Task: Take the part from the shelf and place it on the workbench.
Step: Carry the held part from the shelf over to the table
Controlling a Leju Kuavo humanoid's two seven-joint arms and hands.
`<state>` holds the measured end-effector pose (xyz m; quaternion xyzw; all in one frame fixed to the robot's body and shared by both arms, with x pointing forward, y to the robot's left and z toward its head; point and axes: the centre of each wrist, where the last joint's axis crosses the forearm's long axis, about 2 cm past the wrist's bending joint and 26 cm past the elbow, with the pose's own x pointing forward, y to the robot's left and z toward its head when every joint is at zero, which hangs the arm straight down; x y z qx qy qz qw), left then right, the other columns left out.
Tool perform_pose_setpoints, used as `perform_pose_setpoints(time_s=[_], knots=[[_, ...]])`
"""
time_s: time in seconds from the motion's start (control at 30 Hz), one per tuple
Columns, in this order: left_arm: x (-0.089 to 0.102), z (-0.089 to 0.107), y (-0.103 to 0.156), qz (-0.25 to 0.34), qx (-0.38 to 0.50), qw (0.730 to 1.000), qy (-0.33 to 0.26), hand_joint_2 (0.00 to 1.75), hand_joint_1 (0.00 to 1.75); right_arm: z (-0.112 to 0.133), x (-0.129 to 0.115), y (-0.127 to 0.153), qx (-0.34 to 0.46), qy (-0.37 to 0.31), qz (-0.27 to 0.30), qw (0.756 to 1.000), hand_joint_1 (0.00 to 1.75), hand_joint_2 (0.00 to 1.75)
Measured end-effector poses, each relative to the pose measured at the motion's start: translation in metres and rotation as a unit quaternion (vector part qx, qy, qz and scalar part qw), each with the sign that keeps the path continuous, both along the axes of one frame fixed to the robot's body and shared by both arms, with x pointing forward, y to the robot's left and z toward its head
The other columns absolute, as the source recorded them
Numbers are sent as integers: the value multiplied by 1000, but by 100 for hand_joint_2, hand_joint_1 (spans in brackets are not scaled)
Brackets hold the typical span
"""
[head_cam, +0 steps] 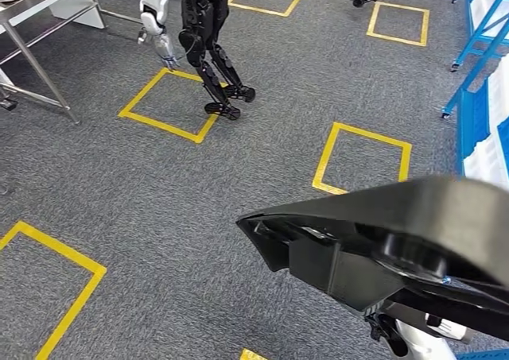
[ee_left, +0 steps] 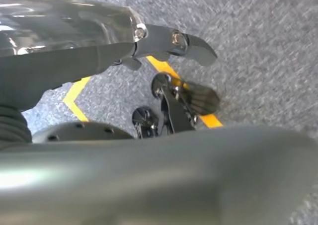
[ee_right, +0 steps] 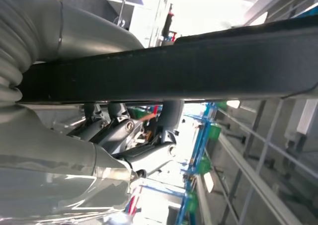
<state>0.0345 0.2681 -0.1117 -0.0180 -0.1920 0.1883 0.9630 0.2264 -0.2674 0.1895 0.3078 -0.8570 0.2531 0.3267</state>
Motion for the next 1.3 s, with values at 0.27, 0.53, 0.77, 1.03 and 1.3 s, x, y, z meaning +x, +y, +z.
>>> perform_pose_setpoints(time_s=[0.27, 0.53, 0.77, 1.03, 1.3], knots=[[1, 0, 0, -2, -1, 1000, 2, 175, 0, -3, -5, 0, 0, 8, 1, 1000, 175, 175], [-2, 0, -2, -2, -5, 1000, 3, 175, 0, -2, -7, -1, 1, 9, 1, 1000, 175, 175], [-2, 0, -2, -1, -7, 1000, 1, 175, 0, -2, -8, 0, 2, 11, 2, 1000, 175, 175], [-6, 0, -2, 3, -6, 1000, 2, 175, 0, -1, -8, 2, 2, 10, 8, 1000, 175, 175], [-7, -1, -1, 7, -5, 1000, 1, 175, 0, -4, -12, 4, 6, 11, 17, 1000, 175, 175]])
